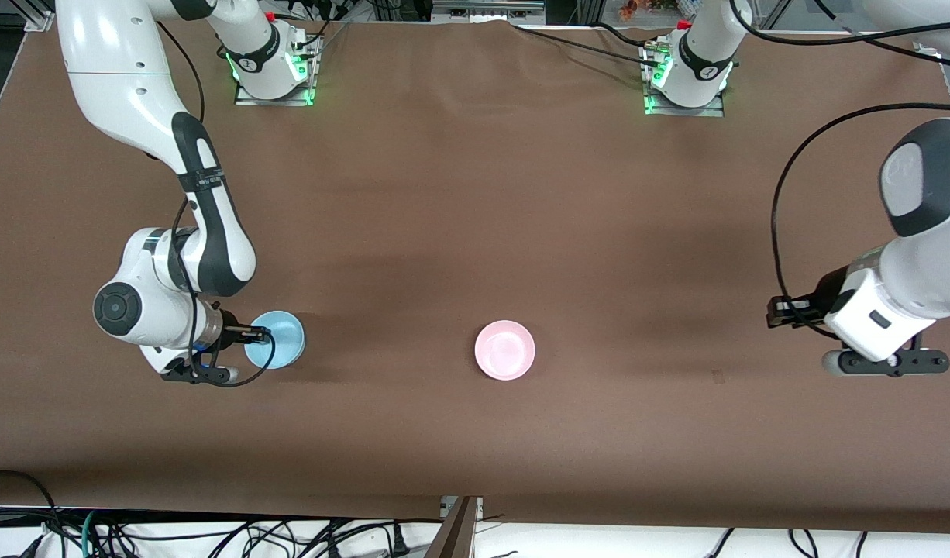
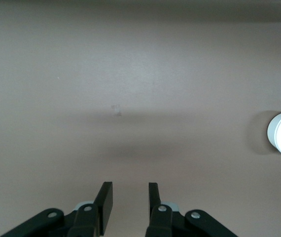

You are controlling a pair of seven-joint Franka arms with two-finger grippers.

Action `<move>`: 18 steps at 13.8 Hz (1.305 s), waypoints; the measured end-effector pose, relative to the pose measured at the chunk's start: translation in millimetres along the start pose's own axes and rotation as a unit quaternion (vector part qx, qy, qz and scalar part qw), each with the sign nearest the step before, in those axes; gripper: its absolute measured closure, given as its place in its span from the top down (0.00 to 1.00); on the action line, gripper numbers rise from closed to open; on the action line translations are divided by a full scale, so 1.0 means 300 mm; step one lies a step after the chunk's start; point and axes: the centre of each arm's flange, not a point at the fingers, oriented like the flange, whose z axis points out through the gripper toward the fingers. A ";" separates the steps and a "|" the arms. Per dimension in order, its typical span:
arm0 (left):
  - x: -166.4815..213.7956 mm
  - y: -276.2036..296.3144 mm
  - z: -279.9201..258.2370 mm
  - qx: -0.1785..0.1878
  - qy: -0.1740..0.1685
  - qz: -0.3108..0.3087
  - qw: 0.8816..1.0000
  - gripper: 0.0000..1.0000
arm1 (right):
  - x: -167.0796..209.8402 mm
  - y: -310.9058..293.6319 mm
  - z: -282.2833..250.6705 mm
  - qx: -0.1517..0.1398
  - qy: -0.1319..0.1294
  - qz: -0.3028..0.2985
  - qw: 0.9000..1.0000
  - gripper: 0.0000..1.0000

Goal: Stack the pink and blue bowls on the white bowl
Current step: 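Close the right gripper on the blue bowl while the left gripper withdraws, then lift the blue bowl and carry it over the pink bowl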

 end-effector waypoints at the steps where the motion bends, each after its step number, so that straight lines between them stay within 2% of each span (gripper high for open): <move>1: -0.007 -0.021 -0.012 -0.001 0.001 0.005 1.000 0.37 | -0.001 0.001 0.003 0.000 -0.001 0.000 1.000 0.32; 2: -0.016 -0.035 -0.024 -0.001 0.002 0.009 1.000 0.37 | -0.002 0.001 0.006 0.000 -0.002 0.000 1.000 0.24; 5: -0.054 -0.039 -0.047 -0.003 -0.002 0.015 1.000 0.40 | -0.005 0.003 0.020 0.001 -0.005 0.002 1.000 0.20; 6: -0.072 -0.035 -0.051 -0.004 -0.005 0.017 1.000 0.42 | -0.006 0.003 0.025 0.001 -0.006 0.003 1.000 0.12; 7: -0.092 -0.032 -0.055 -0.006 -0.008 0.018 1.000 0.43 | -0.006 0.003 0.026 0.002 -0.006 0.003 1.000 0.12; 8: -0.113 -0.032 -0.062 -0.007 -0.008 0.019 1.000 0.44 | -0.003 -0.001 0.022 0.003 -0.005 0.003 1.000 0.04; 9: -0.134 -0.033 -0.072 -0.008 -0.004 0.019 1.000 0.45 | 0.002 -0.011 0.008 0.007 -0.001 0.003 1.000 0.02; 13: -0.224 -0.029 -0.124 -0.012 0.011 0.024 1.000 0.47 | 0.013 -0.151 -0.037 0.048 0.012 0.008 0.999 0.02; 17: -0.260 0.008 -0.150 -0.011 0.026 0.037 0.999 0.51 | -0.001 -0.399 -0.111 0.063 0.029 0.040 0.997 0.02; 18: -0.256 0.026 -0.142 -0.002 0.032 0.044 0.999 0.56 | -0.015 -0.499 -0.144 0.068 0.035 0.054 0.996 0.02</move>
